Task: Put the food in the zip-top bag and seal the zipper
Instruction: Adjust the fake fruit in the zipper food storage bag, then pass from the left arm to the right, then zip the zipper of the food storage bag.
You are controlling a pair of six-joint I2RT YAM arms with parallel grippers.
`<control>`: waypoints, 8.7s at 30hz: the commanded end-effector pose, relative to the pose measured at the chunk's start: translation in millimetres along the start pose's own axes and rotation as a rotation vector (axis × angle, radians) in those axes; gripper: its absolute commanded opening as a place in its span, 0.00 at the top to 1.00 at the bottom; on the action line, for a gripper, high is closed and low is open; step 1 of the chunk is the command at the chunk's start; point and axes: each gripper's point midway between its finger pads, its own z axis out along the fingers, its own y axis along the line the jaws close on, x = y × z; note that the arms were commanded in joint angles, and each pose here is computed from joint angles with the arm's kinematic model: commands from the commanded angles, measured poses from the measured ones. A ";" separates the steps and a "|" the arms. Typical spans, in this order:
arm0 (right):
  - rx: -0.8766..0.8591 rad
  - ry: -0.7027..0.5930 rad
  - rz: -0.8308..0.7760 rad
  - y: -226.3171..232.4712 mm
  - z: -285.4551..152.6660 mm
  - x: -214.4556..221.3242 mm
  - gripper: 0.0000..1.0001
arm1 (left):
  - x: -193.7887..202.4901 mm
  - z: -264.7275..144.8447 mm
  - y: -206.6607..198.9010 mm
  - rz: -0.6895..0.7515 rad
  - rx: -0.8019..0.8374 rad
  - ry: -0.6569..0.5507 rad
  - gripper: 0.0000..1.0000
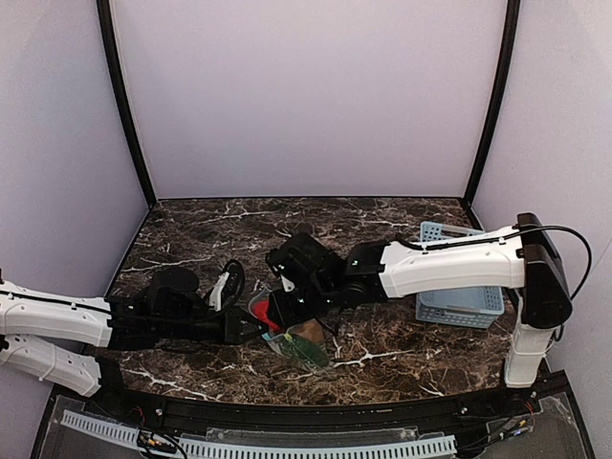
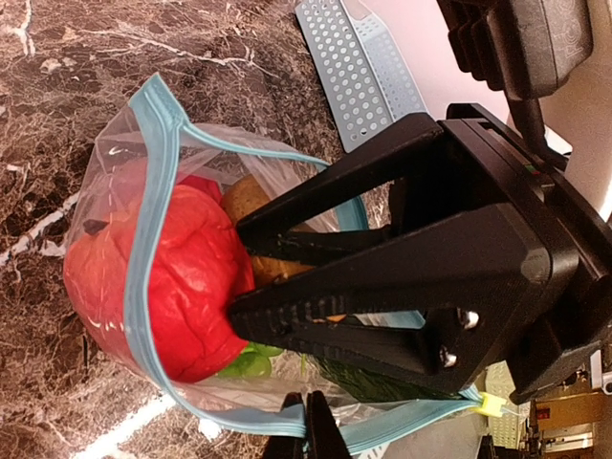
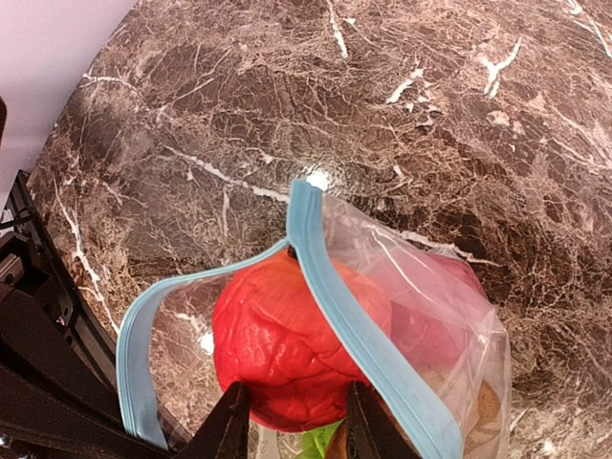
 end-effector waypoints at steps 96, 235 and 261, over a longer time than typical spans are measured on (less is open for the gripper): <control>-0.302 -0.320 -0.473 71.6 -119.0 13.4 1.00 | -32.2 -38.3 -20.3 0.008 -0.034 -0.092 0.94; -0.186 -0.491 -0.273 -0.1 -136.8 28.1 1.00 | -6.9 13.3 -105.8 0.929 0.277 0.322 0.99; 0.004 -0.501 -0.160 -40.6 -133.2 22.1 1.00 | -0.1 10.1 -73.5 0.916 0.149 0.362 0.99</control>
